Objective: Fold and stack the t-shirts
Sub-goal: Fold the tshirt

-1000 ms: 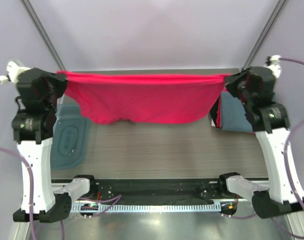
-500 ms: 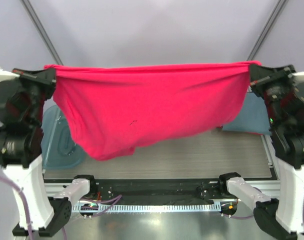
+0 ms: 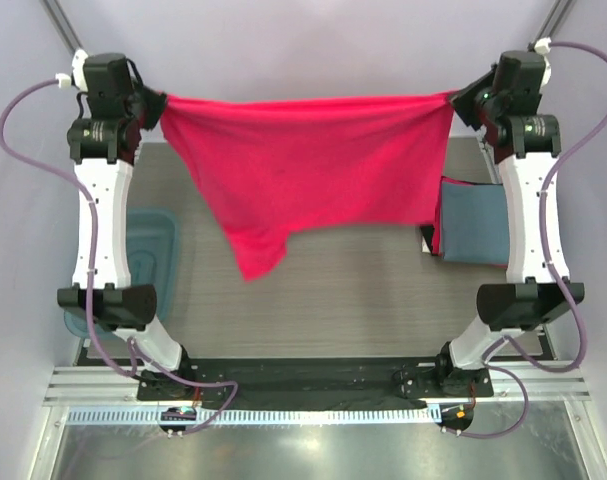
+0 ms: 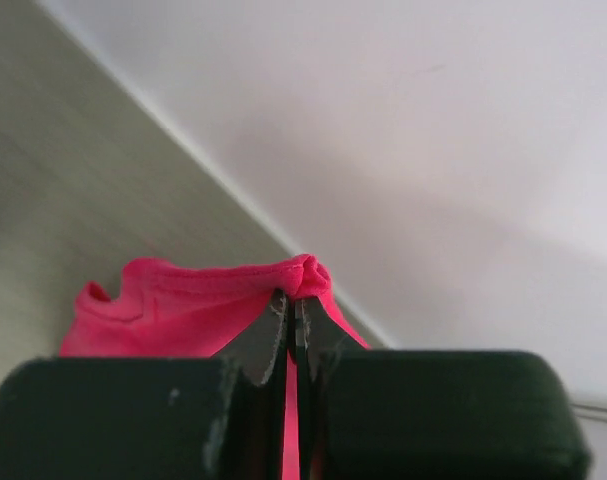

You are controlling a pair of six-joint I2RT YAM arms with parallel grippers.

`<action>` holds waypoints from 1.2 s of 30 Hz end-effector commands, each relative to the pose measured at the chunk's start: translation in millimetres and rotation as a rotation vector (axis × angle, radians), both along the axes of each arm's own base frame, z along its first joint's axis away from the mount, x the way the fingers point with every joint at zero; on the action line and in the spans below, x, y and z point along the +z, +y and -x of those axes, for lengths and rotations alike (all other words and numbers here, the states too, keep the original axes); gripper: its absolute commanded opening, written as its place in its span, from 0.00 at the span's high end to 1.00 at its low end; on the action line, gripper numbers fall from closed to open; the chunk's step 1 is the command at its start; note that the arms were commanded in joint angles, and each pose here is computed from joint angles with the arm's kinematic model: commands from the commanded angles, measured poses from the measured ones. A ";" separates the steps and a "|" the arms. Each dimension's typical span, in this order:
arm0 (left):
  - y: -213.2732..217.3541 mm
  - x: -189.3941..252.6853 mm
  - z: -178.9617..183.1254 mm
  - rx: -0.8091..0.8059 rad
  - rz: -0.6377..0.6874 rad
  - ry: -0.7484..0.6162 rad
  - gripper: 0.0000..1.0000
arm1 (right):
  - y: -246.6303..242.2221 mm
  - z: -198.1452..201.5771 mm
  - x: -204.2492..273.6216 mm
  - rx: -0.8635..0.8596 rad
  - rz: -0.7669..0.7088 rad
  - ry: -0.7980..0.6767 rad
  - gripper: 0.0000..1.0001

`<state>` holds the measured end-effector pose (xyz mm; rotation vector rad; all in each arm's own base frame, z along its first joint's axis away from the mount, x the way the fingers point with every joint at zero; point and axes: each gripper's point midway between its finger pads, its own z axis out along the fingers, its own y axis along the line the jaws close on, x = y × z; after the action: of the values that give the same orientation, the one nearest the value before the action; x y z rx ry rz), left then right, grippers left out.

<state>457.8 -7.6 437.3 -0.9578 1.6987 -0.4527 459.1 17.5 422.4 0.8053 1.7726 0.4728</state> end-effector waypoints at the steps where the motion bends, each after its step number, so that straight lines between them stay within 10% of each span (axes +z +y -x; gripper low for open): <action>1: 9.5 71.8 -8.8 -0.002 0.028 -0.218 1.00 | 11.0 -9.4 72.7 0.152 -0.085 -0.212 0.99; 15: -1.9 -53.6 -98.7 -0.135 0.059 -0.174 1.00 | 4.7 -91.7 -85.9 0.273 -0.217 -0.030 0.99; 24: -6.9 -146.6 -35.0 -0.129 0.076 -0.021 0.98 | 3.7 -48.4 -222.2 0.219 -0.238 0.177 0.99; 36: -4.8 -258.4 74.2 -0.016 0.114 0.158 1.00 | -1.1 50.5 -283.1 0.127 -0.183 0.262 0.99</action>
<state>394.5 -18.7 179.4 -1.0624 1.9075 -0.5163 413.5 29.2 125.2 0.9614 2.1399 0.7102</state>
